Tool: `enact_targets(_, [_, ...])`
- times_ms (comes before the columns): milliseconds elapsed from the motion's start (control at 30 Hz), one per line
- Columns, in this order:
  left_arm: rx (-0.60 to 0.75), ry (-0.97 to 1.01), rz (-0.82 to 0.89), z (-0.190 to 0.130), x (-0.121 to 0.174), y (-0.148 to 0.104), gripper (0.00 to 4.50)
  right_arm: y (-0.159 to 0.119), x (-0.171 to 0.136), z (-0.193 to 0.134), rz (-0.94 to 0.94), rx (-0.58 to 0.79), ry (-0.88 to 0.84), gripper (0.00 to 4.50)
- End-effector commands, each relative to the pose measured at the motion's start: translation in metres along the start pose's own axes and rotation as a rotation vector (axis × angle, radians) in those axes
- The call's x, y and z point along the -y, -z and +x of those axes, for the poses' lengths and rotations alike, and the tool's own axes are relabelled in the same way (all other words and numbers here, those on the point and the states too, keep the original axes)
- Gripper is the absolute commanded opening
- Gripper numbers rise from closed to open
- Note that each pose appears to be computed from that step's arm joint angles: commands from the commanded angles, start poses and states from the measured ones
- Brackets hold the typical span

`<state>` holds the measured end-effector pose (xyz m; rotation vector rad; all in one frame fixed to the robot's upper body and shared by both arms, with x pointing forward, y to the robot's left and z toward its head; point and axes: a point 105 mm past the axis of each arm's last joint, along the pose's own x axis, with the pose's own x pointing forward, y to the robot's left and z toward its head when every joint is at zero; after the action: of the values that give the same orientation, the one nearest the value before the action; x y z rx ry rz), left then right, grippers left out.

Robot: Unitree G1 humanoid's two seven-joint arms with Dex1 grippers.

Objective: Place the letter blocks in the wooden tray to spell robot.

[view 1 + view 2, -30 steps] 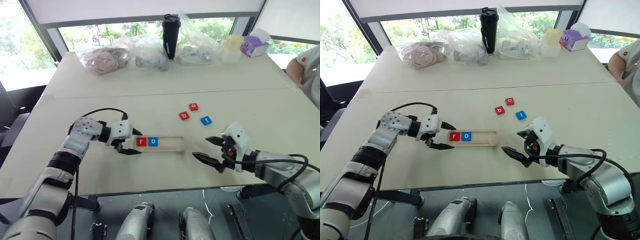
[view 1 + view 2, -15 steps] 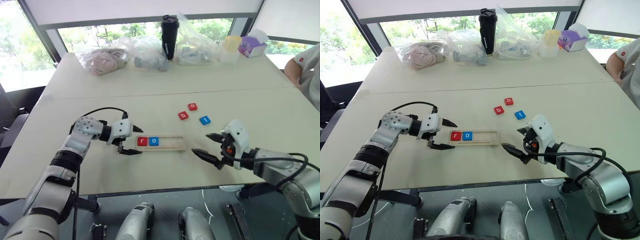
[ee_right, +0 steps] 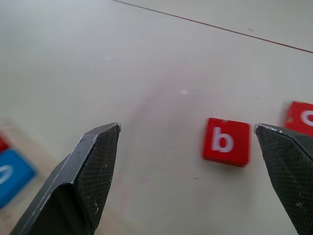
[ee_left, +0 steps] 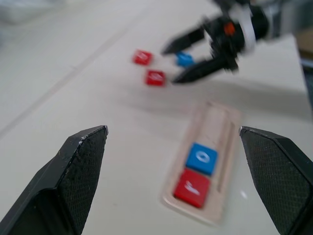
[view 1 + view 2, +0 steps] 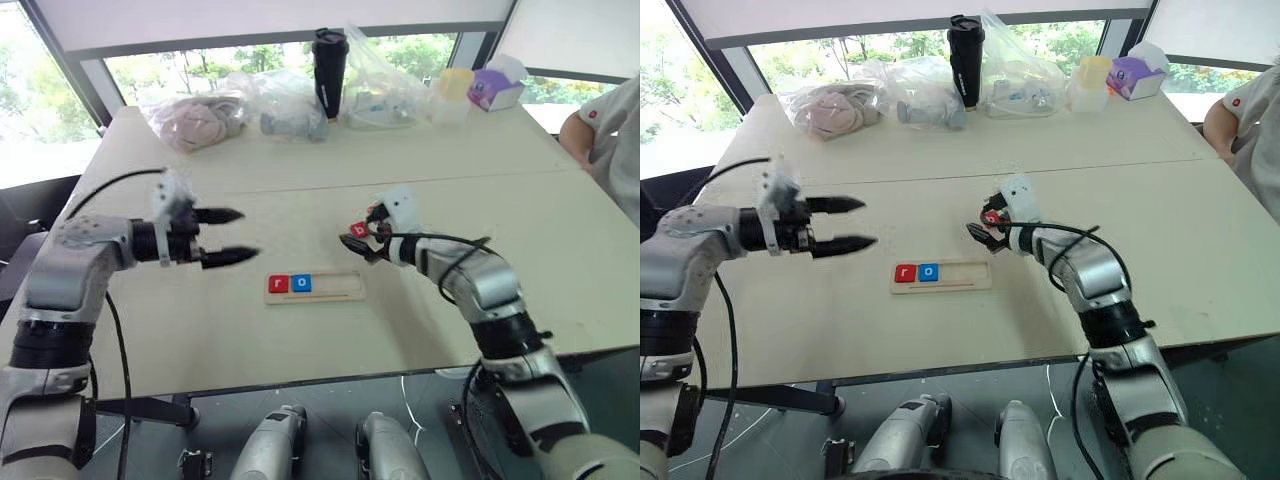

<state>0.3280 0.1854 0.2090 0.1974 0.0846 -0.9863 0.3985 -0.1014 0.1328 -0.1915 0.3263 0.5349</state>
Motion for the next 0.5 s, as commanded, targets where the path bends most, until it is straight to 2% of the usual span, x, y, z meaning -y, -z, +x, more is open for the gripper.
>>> enact_targets(33, [0.023,-0.168,0.069,-0.017,-0.009,-0.013,4.45,-0.005,0.011,0.007,0.008,-0.013,0.083,4.5])
enact_targets(400, [0.039,-0.219,0.045,-0.029,0.005,-0.018,4.45,-0.002,0.003,0.033,0.14,-0.014,0.104,4.5])
enact_targets(500, [0.025,-0.221,0.057,-0.03,0.005,-0.02,4.5,0.005,-0.003,0.036,0.143,-0.037,0.108,3.61])
